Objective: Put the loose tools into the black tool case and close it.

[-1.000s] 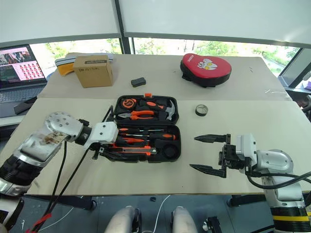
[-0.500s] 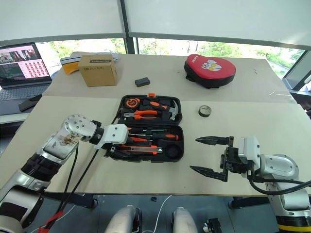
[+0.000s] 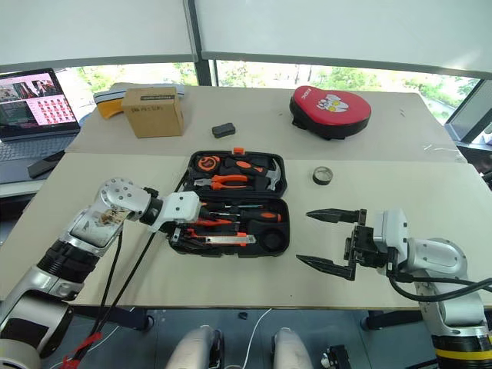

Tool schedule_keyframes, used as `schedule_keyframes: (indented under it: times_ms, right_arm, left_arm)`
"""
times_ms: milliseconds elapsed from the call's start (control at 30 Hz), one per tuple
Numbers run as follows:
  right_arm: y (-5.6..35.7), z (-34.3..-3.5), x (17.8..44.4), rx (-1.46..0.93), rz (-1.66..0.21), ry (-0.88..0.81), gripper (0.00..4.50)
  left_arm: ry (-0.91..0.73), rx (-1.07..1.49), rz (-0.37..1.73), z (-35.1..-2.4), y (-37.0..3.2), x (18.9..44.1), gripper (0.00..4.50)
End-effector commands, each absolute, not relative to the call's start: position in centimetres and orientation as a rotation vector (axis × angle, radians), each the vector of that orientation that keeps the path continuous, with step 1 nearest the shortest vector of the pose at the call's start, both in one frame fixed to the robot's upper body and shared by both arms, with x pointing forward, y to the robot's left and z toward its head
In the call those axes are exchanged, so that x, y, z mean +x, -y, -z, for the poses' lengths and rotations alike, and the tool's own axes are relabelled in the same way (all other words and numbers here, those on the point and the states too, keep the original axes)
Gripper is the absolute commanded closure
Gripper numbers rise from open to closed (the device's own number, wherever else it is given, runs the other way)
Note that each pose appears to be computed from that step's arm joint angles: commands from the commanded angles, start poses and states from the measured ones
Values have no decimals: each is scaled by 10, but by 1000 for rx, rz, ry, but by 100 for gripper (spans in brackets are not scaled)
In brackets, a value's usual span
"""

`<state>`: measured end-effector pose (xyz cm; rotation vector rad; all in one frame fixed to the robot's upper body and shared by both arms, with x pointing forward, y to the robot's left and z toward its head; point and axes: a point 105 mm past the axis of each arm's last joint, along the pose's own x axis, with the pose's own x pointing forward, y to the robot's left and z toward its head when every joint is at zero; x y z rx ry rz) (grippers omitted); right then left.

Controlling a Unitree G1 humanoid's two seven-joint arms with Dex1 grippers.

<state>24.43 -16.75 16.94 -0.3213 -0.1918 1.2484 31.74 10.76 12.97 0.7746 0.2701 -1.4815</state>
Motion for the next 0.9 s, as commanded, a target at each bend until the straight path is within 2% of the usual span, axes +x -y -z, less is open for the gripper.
schedule_keyframes:
  times_ms: [33,133,233,467,533,900]
  right_arm:
    - [167,-175,249,-337,-1248,226,0]
    - [168,-175,252,-331,-1242,232,0]
    - [168,-175,254,-327,-1237,239,0]
    - [163,-171,255,-310,-1237,246,0]
    - [163,-171,254,-308,-1238,243,0]
    - [164,-170,250,-301,-1228,235,0]
  left_arm:
    - [-122,673,1499,-167,-103,318,41]
    - [-54,648,1513,-177,-102,315,41]
    - [-61,648,1532,-170,-105,310,112]
    - [-63,678,1451,-134,-105,318,386]
    - [-74,671,1441,-121,-101,318,448]
    - [-138,700,1440,-90,-103,316,448]
